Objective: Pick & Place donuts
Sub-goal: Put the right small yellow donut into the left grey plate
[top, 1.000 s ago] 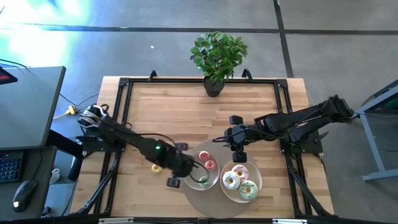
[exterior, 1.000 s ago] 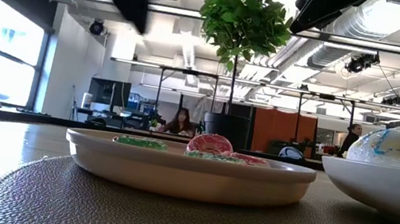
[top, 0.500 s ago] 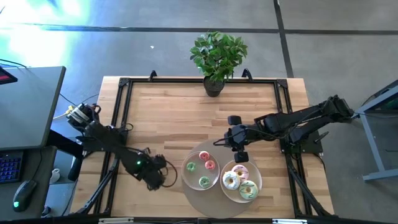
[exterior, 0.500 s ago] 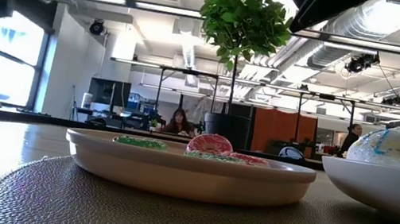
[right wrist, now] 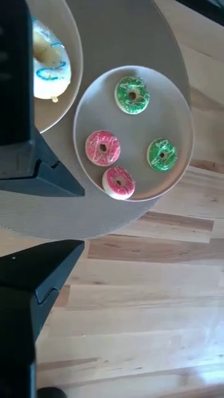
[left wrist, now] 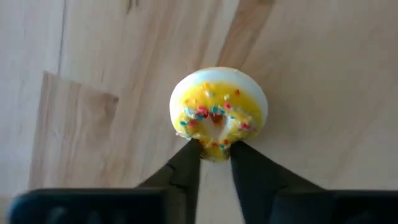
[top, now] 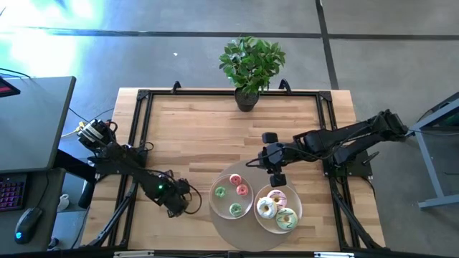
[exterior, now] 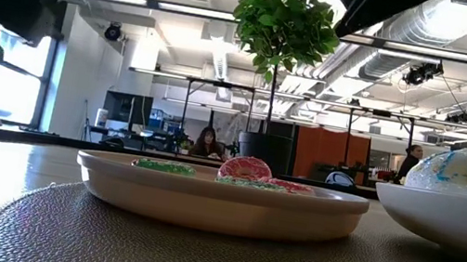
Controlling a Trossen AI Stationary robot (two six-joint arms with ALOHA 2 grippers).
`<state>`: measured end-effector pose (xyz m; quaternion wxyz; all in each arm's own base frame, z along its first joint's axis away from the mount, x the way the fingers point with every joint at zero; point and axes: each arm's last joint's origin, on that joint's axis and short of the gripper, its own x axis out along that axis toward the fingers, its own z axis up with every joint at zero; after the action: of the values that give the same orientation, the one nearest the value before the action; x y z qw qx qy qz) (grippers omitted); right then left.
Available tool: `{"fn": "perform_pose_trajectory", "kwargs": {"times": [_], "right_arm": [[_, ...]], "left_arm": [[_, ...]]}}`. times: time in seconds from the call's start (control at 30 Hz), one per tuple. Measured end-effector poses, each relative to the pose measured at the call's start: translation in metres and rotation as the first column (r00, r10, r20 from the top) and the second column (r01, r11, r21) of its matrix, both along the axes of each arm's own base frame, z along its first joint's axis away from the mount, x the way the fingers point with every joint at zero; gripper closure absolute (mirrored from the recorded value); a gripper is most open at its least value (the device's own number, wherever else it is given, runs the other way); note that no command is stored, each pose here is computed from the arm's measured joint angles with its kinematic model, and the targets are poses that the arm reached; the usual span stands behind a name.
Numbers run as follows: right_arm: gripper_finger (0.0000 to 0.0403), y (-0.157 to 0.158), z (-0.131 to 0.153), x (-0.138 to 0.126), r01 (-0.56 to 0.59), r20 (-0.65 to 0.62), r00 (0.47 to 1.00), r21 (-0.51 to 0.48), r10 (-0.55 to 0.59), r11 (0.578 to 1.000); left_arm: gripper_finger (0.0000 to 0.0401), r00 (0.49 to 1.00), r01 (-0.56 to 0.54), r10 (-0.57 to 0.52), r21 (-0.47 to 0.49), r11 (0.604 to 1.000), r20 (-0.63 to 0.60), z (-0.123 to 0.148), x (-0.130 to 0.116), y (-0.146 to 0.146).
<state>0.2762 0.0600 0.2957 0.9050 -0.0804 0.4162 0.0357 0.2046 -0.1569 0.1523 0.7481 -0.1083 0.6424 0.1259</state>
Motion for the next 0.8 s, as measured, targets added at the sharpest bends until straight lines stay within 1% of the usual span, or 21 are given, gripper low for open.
{"fn": "perform_pose_trajectory", "kwargs": {"times": [0.1, 0.17, 0.27, 0.33, 0.4, 0.47, 0.53, 0.63, 0.67, 0.73, 0.8], "right_arm": [[0.0284, 0.0, 0.001, 0.001, 0.0, 0.01, 1.0, 0.002, 0.0, 1.0], [0.0284, 0.0, 0.001, 0.001, 0.0, 0.019, 1.0, 0.004, 0.0, 1.0], [0.0284, 0.001, 0.002, 0.003, -0.001, 0.035, 0.999, 0.007, 0.001, 1.0], [0.0284, 0.001, 0.003, 0.003, -0.004, 0.041, 0.999, 0.006, 0.004, 1.0], [0.0284, 0.001, 0.003, 0.003, -0.005, 0.044, 0.999, 0.005, 0.005, 1.0], [0.0284, 0.001, 0.003, 0.003, -0.006, 0.045, 0.999, 0.005, 0.005, 1.0], [0.0284, 0.001, 0.003, 0.003, -0.006, 0.046, 0.999, 0.005, 0.005, 1.0], [0.0284, 0.001, 0.003, 0.003, -0.003, 0.046, 0.999, 0.008, 0.002, 1.0], [0.0284, 0.001, 0.003, 0.003, -0.001, 0.046, 0.999, 0.009, 0.001, 1.0], [0.0284, 0.001, 0.003, 0.003, -0.001, 0.046, 0.999, 0.01, 0.0, 1.0], [0.0284, 0.001, 0.003, 0.003, 0.001, 0.046, 0.999, 0.012, -0.002, 1.0]], "left_arm": [[0.0376, 0.999, 0.017, -0.019, 0.026, 1.0, 0.04, 0.003, 0.004, -0.001], [0.0391, 0.997, 0.034, -0.037, 0.041, 0.999, 0.07, 0.006, 0.007, -0.002], [0.0381, 0.989, 0.071, -0.077, 0.054, 0.996, 0.126, 0.014, 0.014, -0.006], [0.0381, 0.979, 0.114, -0.124, 0.068, 0.991, 0.163, 0.023, 0.02, -0.01], [0.039, 0.961, 0.166, -0.181, 0.088, 0.982, 0.211, 0.035, 0.028, -0.014], [0.0396, 0.934, 0.211, -0.227, 0.087, 0.974, 0.276, 0.049, 0.041, -0.016], [0.0395, 0.91, 0.222, -0.236, 0.081, 0.972, 0.341, 0.062, 0.055, -0.013], [0.0393, 0.881, 0.207, -0.211, 0.055, 0.977, 0.422, 0.075, 0.076, 0.0], [0.0393, 0.873, 0.21, -0.202, 0.031, 0.977, 0.445, 0.078, 0.083, 0.004], [0.0395, 0.865, 0.236, -0.205, -0.01, 0.972, 0.459, 0.075, 0.095, 0.014], [0.0396, 0.864, 0.303, -0.256, -0.042, 0.952, 0.433, 0.064, 0.104, 0.02]]}}
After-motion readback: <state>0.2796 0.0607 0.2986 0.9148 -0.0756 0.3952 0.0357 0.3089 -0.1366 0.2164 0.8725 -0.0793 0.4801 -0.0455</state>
